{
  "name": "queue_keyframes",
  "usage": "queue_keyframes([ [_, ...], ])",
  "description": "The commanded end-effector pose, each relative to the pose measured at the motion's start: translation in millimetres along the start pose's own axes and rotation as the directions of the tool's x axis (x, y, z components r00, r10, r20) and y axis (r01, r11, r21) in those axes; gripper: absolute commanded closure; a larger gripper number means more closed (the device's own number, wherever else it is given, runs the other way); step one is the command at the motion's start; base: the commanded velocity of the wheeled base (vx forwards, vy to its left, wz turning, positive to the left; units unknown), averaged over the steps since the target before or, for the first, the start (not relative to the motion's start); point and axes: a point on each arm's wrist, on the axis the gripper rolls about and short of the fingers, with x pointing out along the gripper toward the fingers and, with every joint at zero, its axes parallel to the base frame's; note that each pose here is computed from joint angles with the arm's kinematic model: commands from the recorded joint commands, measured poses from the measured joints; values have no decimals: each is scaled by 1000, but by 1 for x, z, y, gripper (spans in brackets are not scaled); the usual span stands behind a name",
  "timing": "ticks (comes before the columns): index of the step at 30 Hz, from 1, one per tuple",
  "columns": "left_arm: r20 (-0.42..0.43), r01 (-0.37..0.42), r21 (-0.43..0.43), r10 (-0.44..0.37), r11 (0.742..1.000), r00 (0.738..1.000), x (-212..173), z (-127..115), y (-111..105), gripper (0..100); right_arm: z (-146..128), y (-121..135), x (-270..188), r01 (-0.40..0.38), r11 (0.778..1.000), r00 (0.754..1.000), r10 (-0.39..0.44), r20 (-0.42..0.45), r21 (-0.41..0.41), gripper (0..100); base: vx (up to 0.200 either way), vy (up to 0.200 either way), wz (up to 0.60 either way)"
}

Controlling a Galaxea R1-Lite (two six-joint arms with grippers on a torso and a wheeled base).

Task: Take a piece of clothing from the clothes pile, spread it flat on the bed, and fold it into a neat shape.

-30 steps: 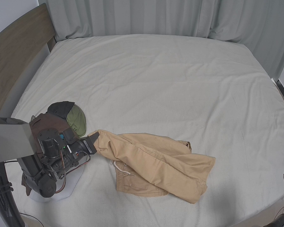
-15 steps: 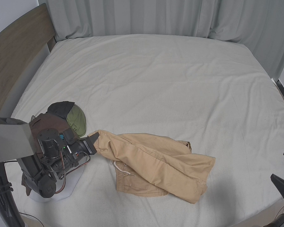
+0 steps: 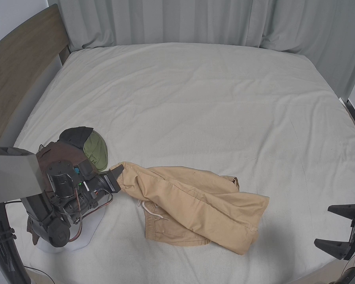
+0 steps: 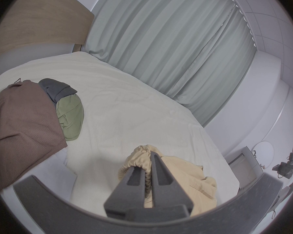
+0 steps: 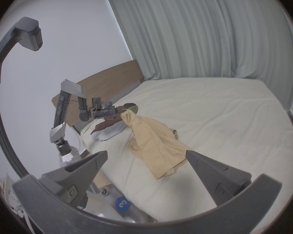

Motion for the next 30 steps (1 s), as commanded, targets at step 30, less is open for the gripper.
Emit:
queue_keyframes([
  [30,4,4,17,-4,1000,1000,-4,2,-1,100,3,-27,82,-185,949,966,223,-131,254,0,0,0,0],
])
